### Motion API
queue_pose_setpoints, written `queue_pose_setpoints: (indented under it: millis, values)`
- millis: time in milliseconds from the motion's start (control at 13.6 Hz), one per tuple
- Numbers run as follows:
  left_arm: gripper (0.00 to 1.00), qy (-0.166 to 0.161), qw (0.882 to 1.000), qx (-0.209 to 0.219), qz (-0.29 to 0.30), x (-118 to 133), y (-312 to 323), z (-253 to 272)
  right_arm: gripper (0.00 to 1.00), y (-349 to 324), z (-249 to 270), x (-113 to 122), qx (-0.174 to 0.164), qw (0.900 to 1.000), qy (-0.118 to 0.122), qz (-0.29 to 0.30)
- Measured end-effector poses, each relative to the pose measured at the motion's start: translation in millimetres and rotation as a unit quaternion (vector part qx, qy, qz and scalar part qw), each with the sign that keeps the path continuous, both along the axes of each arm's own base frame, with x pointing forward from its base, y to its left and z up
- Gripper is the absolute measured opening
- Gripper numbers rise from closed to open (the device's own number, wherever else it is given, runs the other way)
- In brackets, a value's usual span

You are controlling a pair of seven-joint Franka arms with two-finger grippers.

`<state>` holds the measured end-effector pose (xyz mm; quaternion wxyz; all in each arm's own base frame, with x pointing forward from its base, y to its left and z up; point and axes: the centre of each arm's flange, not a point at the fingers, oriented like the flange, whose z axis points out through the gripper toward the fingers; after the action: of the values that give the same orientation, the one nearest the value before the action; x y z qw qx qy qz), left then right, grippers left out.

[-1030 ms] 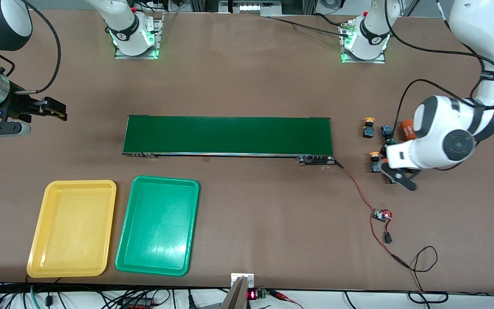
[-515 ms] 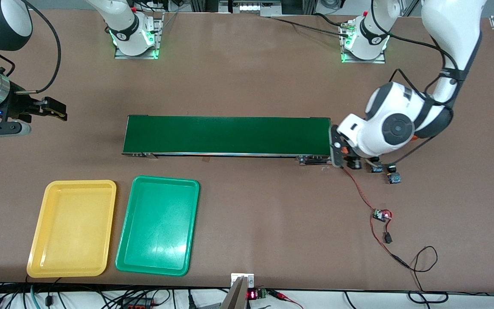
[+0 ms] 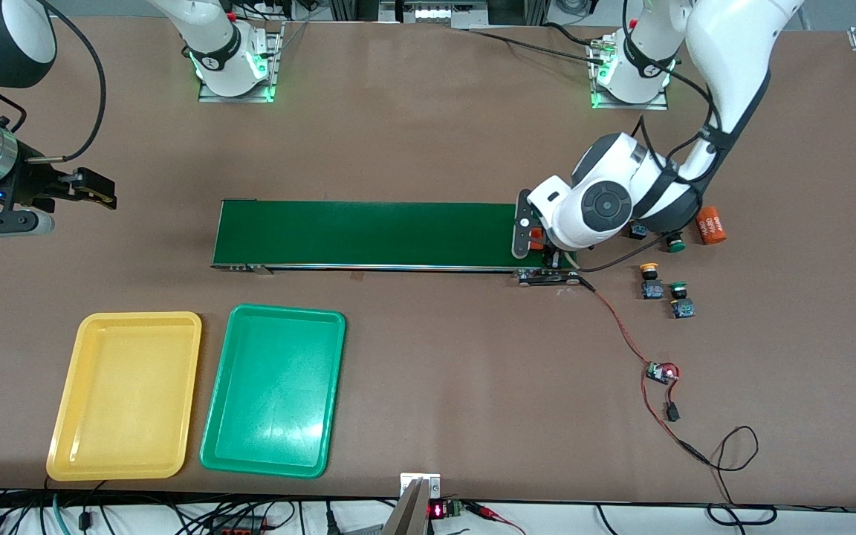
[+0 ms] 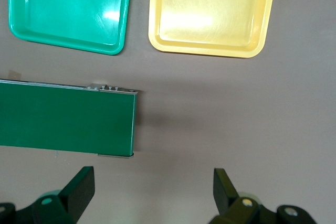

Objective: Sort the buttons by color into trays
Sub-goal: 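Carry the battery onto the conveyor belt and open the left gripper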

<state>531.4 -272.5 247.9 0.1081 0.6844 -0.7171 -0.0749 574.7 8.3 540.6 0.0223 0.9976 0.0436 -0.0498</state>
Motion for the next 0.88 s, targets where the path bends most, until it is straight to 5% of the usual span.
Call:
queue_pose_setpoints:
  millis: [147,442,662,883]
  values:
    - [0.56,-0.002,1.000,0.002,0.013,-1.4,-5.5,-0.1,1.00,0.0,0.0,0.0,0.000,1.000,0.000,0.000]
    - [0.99,-0.022,1.000,0.016,0.014,0.7,-13.0,26.3,1.00,0.0,0.0,0.0,0.000,1.000,0.000,0.000]
    - [1.00,-0.026,0.994,0.059,0.084,9.4,-3.7,79.3,1.00,0.0,0.0,0.0,0.000,1.000,0.000,0.000]
    - [1.00,-0.043,0.966,0.089,0.238,35.4,27.5,109.4,1.00,0.1,-0.1,0.0,0.000,1.000,0.000,0.000]
